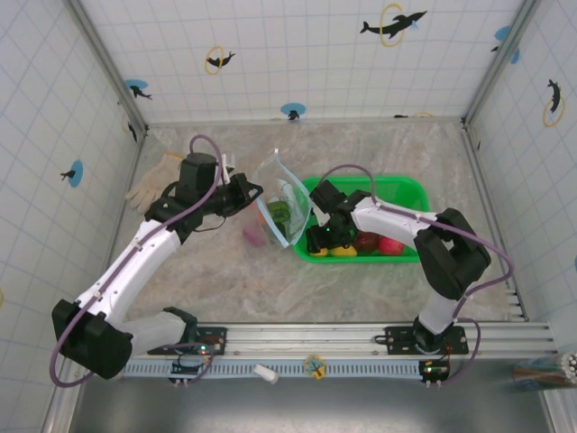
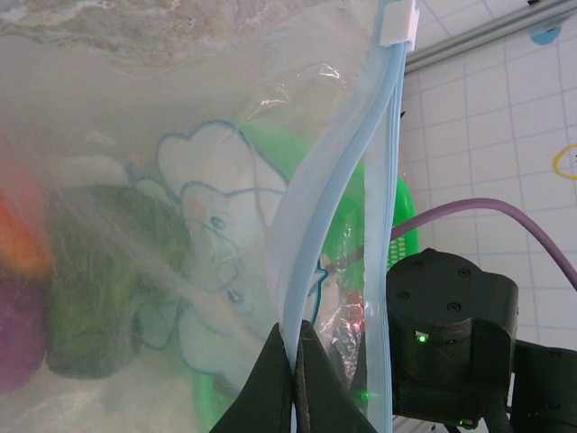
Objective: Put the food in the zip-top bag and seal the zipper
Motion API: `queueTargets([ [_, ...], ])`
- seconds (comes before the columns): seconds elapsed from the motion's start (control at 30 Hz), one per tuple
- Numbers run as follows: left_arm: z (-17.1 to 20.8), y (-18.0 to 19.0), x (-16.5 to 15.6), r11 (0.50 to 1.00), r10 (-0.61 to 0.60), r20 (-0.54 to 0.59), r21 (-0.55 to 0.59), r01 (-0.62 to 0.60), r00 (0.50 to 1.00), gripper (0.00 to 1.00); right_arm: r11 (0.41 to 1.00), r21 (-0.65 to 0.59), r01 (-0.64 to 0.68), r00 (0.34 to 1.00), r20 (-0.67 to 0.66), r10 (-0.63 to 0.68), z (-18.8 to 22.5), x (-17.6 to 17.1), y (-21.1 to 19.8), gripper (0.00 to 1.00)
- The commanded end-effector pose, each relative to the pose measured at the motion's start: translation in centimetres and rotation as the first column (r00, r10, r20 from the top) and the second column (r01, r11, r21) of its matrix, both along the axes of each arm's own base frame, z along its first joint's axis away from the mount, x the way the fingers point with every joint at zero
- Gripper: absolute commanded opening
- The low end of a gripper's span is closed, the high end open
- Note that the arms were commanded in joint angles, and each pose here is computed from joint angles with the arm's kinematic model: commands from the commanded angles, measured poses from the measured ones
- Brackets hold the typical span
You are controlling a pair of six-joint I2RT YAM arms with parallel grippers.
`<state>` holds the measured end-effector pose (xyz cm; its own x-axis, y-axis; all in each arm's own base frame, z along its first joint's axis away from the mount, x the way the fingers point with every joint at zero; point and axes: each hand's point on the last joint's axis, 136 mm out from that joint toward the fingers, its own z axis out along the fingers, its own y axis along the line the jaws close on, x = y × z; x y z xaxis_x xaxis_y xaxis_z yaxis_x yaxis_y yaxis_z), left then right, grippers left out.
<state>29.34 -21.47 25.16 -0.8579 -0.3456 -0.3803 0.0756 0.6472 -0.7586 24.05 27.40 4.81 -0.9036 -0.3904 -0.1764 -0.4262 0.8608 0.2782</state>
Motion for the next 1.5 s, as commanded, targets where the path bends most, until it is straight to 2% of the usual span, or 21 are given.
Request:
queueTargets([
  [0.0,0.1,-0.1,0.4,1.0,-0.009,0.024,0.009,0.009,1.0,0.0,0.998,-0.05,-0.024,0.998,0.058,0.027,0.6,1.1,-0.4,0.63],
  [0.13,0.1,-0.1,0.5,1.0,-0.005,0.026,0.013,0.005,1.0,0.0,0.996,-0.085,-0.024,0.996,0.078,0.031,0.6,1.5,-1.0,0.53],
  [0.3,0.0,-0.1,0.6,1.0,-0.005,0.025,0.014,0.004,1.0,0.0,0.998,-0.063,-0.01,0.995,0.1,0.016,1.5,2.1,-1.0,0.44],
  [0.6,0.1,-0.2,0.7,1.0,-0.008,0.024,0.011,0.008,1.0,0.0,0.996,0.048,0.076,0.982,0.171,-0.084,6.4,3.5,-2.6,0.43],
  [0.77,0.5,-0.3,0.8,1.0,-0.009,0.03,0.007,0.009,0.999,0.0,0.981,0.137,0.135,0.957,0.237,-0.165,11.0,4.8,-4.3,0.43],
  [0.9,0.6,-0.6,0.8,1.0,-0.02,0.025,-0.01,0.021,0.999,0.0,0.964,0.221,0.149,0.909,0.352,-0.221,17.2,6.4,-5.0,0.43],
  [1.03,1.1,-1.3,0.8,0.998,-0.038,0.014,-0.057,0.038,0.999,0.0,0.932,0.351,0.089,0.875,0.419,-0.242,24.0,6.8,-3.2,0.43],
  [1.17,2.1,-2.0,1.0,0.994,-0.048,0.009,-0.101,0.049,0.999,0.0,0.904,0.428,-0.01,0.876,0.44,-0.199,27.8,6.2,0.2,0.44],
  [1.27,2.6,-2.5,0.9,0.989,-0.064,0.003,-0.134,0.064,0.998,0.0,0.906,0.419,-0.06,0.886,0.44,-0.145,27.7,5.6,2.8,0.45],
  [1.47,1.9,-2.2,0.5,0.99,-0.065,-0.009,-0.13,0.063,0.998,0.0,0.947,0.313,-0.069,0.902,0.425,-0.075,23.4,5.2,5.4,0.46],
])
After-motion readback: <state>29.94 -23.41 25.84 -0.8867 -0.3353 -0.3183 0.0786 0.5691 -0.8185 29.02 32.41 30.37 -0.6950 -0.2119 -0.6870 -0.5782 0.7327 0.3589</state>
